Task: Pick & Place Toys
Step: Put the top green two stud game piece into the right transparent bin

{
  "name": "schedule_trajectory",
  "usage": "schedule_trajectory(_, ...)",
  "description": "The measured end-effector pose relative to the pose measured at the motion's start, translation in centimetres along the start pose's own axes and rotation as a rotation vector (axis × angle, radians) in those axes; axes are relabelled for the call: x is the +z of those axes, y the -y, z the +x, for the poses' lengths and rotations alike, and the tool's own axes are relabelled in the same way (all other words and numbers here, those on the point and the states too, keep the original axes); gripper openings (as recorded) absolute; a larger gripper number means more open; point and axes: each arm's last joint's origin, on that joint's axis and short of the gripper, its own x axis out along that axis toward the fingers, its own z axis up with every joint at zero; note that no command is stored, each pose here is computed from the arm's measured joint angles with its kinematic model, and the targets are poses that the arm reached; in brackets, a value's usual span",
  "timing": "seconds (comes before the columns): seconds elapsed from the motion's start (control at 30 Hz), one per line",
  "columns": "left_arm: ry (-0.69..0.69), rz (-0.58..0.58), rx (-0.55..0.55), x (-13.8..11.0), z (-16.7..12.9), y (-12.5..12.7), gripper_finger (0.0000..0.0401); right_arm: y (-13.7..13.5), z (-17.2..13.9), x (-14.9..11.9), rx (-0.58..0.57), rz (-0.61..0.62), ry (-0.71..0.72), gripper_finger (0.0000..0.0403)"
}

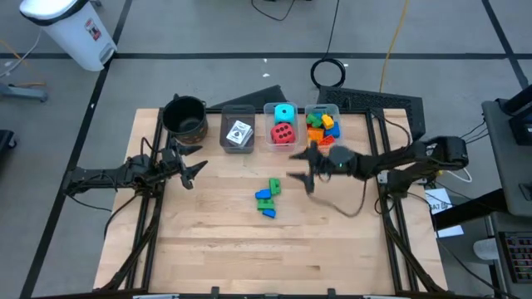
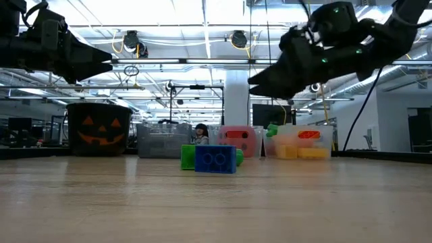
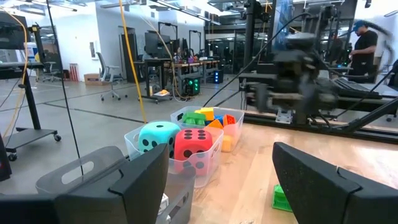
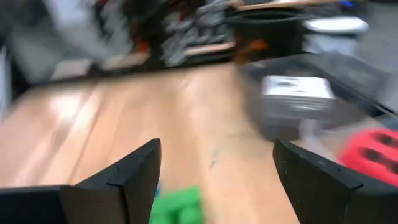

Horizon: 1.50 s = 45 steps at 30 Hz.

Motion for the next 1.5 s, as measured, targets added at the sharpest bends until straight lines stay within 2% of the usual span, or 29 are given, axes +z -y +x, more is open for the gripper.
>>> schedule_trajectory(0.13,0.000,0.000,0.000,0.0,0.0,0.0,0.0292,-3.3,0.3,-2.2,0.136,-0.310,-0.120,0.0273)
schedule_trajectory(0.2,0.000,0.000,0.000,0.0,0.0,0.0,0.0292,-4.7,0.4,-3.2,0.200,-0.400,-0.152,0.0269)
schedule_trajectory(0.27,0.000,0.000,0.000,0.0,0.0,0.0,0.0292,-5.7,0.9,-3.9,0.232,-0.422,-0.173,0.0266)
schedule_trajectory(0.4,0.000,0.000,0.000,0.0,0.0,0.0,0.0292,-6.3,3.2,-3.0,0.104,-0.361,-0.203,0.0265)
schedule_trajectory(0.6,0.000,0.000,0.000,0.0,0.0,0.0,0.0292,-5.9,7.3,-1.5,0.007,-0.224,-0.441,0.0295)
schedule_trajectory(0.7,0.000,0.000,-0.001,0.0,0.0,0.0,0.0292,-5.3,8.8,-1.7,-0.014,-0.223,-0.496,0.0318)
schedule_trajectory(0.87,0.001,0.000,-0.001,0.0,0.0,0.0,0.0292,-4.9,10.1,-3.0,0.002,-0.317,-0.483,0.0346)
schedule_trajectory(1.07,0.000,0.000,0.000,0.0,0.0,0.0,0.0292,-4.3,10.3,-4.1,0.065,-0.264,-0.545,0.0346)
schedule_trajectory(1.2,0.000,0.000,-0.001,0.0,0.0,0.0,0.0292,-4.3,9.3,-5.0,0.099,-0.226,-0.666,0.0337)
schedule_trajectory(1.4,-0.001,0.000,-0.001,0.0,0.0,0.0,0.0292,-4.6,8.0,-4.1,0.115,-0.227,-0.738,0.0334)
schedule_trajectory(1.5,-0.001,0.000,-0.002,0.0,0.0,0.0,0.0292,-4.8,8.2,-3.7,0.095,-0.162,-0.710,0.0334)
